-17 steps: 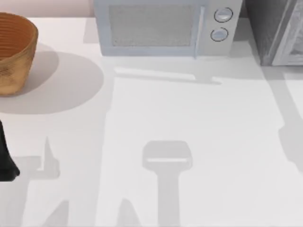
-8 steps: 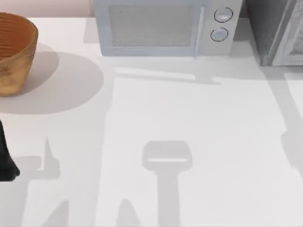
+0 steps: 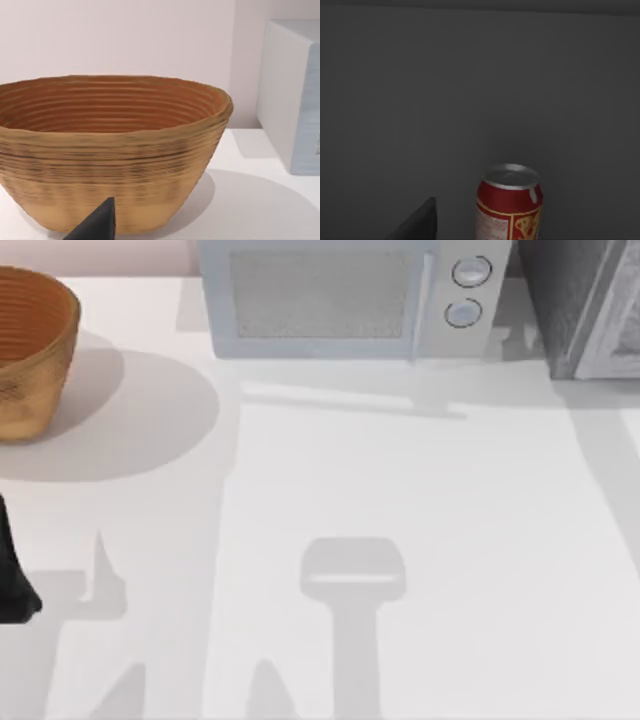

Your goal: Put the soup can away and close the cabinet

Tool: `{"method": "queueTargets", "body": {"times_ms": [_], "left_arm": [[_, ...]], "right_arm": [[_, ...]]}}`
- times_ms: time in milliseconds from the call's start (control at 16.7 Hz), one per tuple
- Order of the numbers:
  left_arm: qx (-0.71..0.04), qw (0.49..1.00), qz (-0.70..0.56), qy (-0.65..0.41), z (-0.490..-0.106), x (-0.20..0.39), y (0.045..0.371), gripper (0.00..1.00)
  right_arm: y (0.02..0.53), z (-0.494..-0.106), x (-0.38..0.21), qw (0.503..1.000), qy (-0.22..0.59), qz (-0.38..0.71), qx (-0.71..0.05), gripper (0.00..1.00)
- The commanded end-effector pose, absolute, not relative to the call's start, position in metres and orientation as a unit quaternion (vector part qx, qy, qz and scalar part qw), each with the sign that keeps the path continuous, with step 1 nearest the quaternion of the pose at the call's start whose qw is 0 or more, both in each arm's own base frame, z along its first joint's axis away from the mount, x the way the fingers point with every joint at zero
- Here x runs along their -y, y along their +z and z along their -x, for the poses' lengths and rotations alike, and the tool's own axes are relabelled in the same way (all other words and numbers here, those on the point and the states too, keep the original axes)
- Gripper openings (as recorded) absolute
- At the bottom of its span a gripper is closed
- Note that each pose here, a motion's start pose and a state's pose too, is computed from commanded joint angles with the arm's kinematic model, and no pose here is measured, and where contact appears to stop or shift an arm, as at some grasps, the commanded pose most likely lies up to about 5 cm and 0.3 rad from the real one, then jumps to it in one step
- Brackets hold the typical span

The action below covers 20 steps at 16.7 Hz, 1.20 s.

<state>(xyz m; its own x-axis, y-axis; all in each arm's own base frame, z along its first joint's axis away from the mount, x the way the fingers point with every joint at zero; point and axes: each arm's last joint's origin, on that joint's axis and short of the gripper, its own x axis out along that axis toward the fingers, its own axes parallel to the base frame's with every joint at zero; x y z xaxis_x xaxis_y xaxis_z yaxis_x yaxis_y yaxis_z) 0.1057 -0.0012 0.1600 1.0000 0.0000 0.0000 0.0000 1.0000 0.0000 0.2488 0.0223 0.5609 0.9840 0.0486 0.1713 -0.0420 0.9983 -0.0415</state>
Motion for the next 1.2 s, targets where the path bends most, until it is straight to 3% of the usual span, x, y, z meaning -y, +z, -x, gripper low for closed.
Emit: {"method": "queueTargets", "body": {"times_ms": [180, 600, 900, 1200], "left_arm": [[0.0, 1.0, 0.0, 0.0, -0.106, 0.001, 0.16, 1.0], [0.0, 1.0, 0.0, 0.0, -0.106, 0.001, 0.16, 1.0], [0.0, 1.0, 0.0, 0.0, -0.106, 0.001, 0.16, 1.0], [0.0, 1.0, 0.0, 0.0, -0.106, 0.001, 0.16, 1.0]], "right_arm": [[0.511, -0.198, -0.015, 0.997, 0.025, 0.025, 0.074, 1.0], [0.311, -0.121, -0.003, 0.999, 0.019, 0.02, 0.016, 1.0], [0.204, -0.106, 0.0, 1.0, 0.008, 0.008, 0.005, 1.0], [0.16, -0.106, 0.001, 1.0, 0.0, 0.0, 0.0, 1.0]]}}
